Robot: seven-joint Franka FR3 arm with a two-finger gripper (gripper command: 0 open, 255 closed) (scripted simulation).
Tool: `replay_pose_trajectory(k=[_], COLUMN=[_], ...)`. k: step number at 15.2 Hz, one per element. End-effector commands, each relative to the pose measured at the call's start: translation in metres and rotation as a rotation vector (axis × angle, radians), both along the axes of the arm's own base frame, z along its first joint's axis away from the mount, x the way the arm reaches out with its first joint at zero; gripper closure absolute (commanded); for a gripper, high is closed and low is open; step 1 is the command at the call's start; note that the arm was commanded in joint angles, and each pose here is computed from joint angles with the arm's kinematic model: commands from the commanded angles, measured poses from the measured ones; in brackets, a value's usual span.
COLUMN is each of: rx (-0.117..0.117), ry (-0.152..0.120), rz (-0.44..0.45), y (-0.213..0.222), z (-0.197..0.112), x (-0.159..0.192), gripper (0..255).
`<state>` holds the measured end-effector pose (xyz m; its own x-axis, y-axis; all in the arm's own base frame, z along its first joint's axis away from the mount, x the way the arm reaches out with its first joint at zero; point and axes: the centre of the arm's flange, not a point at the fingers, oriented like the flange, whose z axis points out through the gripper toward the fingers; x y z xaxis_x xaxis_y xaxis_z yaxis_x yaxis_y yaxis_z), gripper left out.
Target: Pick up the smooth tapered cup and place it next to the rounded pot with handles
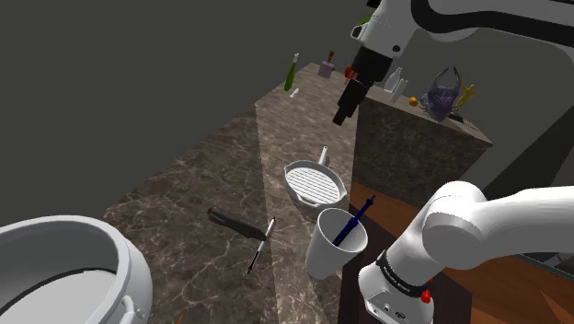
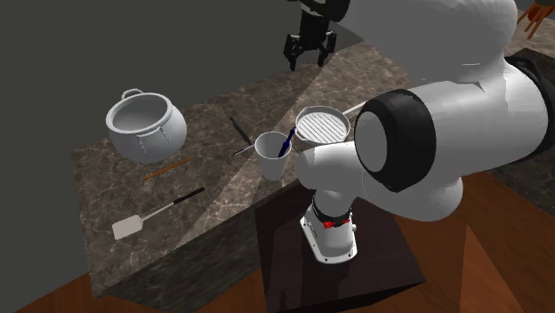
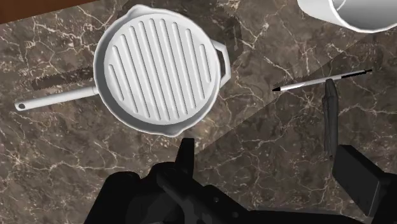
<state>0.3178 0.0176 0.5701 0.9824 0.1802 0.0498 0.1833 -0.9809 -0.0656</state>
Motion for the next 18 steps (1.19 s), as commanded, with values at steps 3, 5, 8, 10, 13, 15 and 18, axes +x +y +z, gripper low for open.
replay_pose_trajectory(k=[3, 5, 8, 10, 13, 15, 18], rx=[0.009, 0.018, 0.032, 0.041, 0.055, 0.064, 0.076], ry=[0.02, 0.041, 0.071, 0.091, 0.122, 0.142, 0.17], rz=[0.008, 0.017, 0.029, 0.038, 0.051, 0.059, 0.07], y=[0.007, 0.015, 0.026, 0.034, 0.045, 0.053, 0.064], z=[-0.02, -0.039, -0.068, -0.087, -0.114, -0.132, -0.156], x=[-0.012, -0.024, -0.043, -0.056, -0.077, -0.092, -0.112], gripper=[0, 0, 0, 0, 0, 0, 0])
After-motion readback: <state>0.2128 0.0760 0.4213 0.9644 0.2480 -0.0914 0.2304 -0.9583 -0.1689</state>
